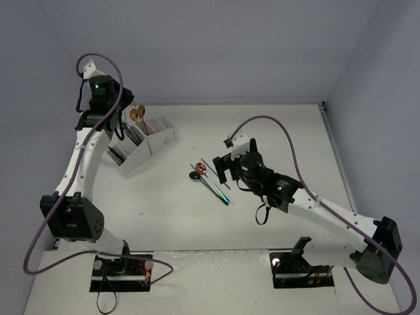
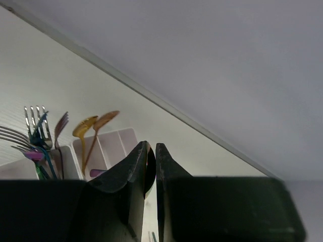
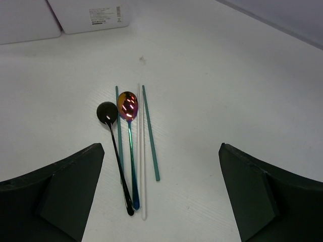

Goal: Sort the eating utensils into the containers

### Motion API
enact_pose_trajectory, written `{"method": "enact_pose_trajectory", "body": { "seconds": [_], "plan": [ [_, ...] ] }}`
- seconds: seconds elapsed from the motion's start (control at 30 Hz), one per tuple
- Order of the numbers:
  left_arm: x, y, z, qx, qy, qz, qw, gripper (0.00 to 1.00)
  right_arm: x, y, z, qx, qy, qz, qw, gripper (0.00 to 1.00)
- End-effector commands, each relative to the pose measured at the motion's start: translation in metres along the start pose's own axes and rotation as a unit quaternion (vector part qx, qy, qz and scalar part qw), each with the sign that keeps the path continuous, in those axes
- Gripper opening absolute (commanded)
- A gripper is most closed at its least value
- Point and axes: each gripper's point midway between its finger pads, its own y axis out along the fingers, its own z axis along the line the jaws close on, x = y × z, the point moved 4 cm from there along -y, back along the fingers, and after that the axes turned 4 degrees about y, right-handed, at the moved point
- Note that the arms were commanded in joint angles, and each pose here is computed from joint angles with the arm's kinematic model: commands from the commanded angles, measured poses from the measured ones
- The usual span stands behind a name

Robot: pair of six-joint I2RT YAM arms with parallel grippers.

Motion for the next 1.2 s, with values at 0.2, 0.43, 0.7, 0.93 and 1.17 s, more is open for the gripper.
{"method": "enact_pose_trajectory", "body": {
  "seconds": [0.2, 0.43, 0.7, 0.93, 1.17],
  "plan": [
    [0.003, 0.059, 0.017, 0.045, -0.048, -0.047, 0.997, 0.0, -0.005, 0.014, -0.006, -0.018, 0.008, -0.003, 1.0, 0.96],
    [-0.028, 0.078, 0.038, 0.076, -0.057, -0.022, 0.995, 0.03, -0.025, 0.031, -0.007, -0.027, 0.01, 0.033, 0.999, 0.96],
    [-0.01, 0.056, 0.039, 0.082, -0.009, -0.045, 0.996, 0.36, -0.061, 0.057, 0.009, 0.008, -0.004, 0.112, 0.994, 0.91],
    [0.02, 0.011, 0.029, 0.065, 0.043, -0.081, 0.994, 0.65, -0.087, 0.074, 0.031, 0.068, -0.007, 0.168, 0.983, 0.78],
    [0.014, -0.048, 0.028, 0.013, 0.12, -0.058, 0.991, 0.7, -0.097, 0.094, 0.043, 0.087, -0.017, 0.192, 0.977, 0.62]
  ]
}}
